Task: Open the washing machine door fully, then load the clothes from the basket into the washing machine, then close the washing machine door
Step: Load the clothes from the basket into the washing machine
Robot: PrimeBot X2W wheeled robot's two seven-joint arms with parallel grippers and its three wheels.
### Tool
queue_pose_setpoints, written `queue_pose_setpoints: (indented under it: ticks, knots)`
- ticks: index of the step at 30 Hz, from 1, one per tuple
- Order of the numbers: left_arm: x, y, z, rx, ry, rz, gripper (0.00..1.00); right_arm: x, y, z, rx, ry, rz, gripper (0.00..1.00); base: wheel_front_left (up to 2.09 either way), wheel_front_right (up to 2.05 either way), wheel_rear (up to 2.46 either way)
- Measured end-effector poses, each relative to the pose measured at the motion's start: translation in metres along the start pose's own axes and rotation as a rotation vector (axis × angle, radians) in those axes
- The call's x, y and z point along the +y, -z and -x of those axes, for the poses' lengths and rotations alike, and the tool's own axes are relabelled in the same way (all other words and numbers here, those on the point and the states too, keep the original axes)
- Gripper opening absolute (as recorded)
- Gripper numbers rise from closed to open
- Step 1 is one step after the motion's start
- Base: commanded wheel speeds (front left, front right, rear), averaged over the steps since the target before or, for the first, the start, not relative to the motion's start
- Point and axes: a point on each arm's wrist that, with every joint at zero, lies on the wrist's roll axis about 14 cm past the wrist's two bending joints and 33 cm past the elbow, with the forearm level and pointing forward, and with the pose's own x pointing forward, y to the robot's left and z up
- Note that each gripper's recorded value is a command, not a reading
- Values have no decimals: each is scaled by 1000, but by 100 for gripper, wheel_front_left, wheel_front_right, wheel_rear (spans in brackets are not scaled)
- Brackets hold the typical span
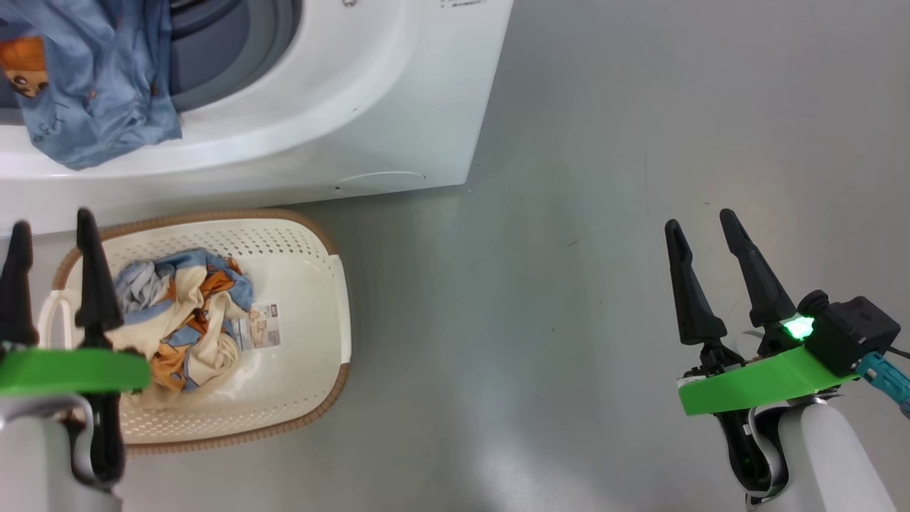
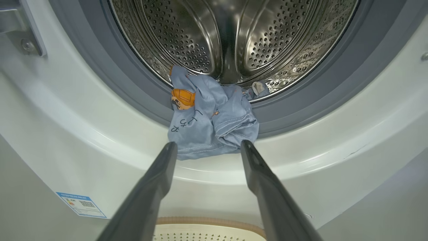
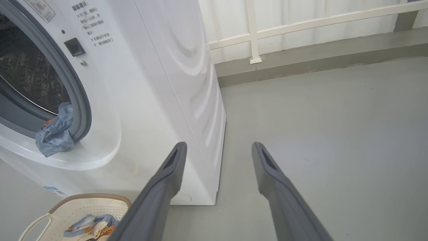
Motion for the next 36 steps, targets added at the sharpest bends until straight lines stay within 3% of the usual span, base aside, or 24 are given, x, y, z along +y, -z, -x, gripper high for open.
queue_pose_setpoints:
  ticks: [10, 22, 36]
  knots:
    - [5, 5, 31, 12, -25, -1, 100, -1, -7, 3, -12, 1, 9, 100, 0, 0, 0]
    - [1, 15, 35, 40, -25, 11, 100, -2, -6, 3, -8, -1, 11, 100, 0, 0, 0]
    - [-10, 27, -23, 72, 40, -12, 100, -4, 15, -4, 34, 4, 2, 100, 0, 0, 0]
